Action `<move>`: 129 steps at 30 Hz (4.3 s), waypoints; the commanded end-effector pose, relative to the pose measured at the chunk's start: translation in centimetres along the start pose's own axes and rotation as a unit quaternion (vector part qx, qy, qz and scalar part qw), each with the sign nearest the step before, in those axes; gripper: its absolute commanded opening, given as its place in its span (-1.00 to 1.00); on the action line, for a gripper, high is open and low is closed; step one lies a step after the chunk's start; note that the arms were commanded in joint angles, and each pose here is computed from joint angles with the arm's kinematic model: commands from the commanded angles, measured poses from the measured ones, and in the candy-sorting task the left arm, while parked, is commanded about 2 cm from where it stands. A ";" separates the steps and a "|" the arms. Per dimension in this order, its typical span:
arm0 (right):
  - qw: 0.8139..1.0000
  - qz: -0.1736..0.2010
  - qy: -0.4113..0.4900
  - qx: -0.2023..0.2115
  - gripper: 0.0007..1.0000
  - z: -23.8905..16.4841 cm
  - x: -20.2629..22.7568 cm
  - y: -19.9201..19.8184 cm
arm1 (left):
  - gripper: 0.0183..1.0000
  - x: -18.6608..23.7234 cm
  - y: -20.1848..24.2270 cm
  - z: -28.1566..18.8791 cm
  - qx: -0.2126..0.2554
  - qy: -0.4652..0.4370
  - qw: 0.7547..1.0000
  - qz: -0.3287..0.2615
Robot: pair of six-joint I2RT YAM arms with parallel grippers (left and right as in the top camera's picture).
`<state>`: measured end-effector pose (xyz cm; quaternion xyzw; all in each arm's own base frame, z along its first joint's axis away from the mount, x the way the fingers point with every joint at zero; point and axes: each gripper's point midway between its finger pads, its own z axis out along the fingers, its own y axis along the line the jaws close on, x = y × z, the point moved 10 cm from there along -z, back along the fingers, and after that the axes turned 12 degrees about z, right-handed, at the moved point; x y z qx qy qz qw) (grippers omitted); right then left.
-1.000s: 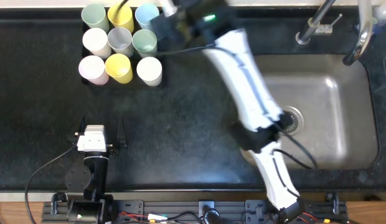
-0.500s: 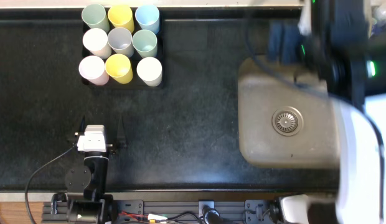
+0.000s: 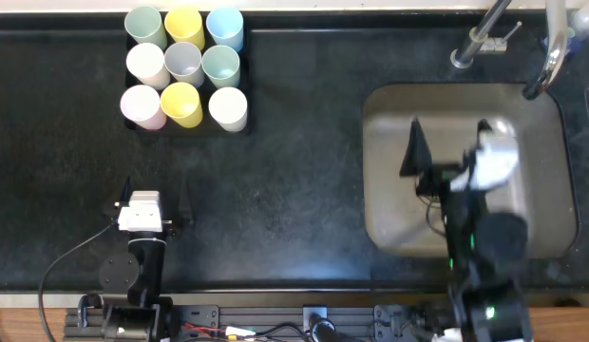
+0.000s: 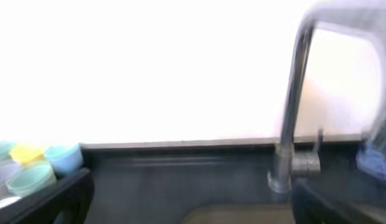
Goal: Store Cups
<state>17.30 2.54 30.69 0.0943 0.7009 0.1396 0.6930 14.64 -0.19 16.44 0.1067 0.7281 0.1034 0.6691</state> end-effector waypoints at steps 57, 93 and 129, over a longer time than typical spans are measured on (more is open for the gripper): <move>0.993 -0.030 -0.034 0.107 0.99 -3.0 11.3 -7.9 | 1.00 0.0 -0.1 0.0 0.004 -0.005 1.000 0.009; 0.998 -0.030 -0.010 0.051 1.00 -2.8 11.7 -7.1 | 1.00 0.0 -0.1 0.0 0.004 -0.005 1.000 0.009; 0.998 -0.030 -0.010 0.051 1.00 -2.8 11.7 -7.1 | 0.99 0.0 -0.1 0.0 0.004 -0.005 1.000 0.009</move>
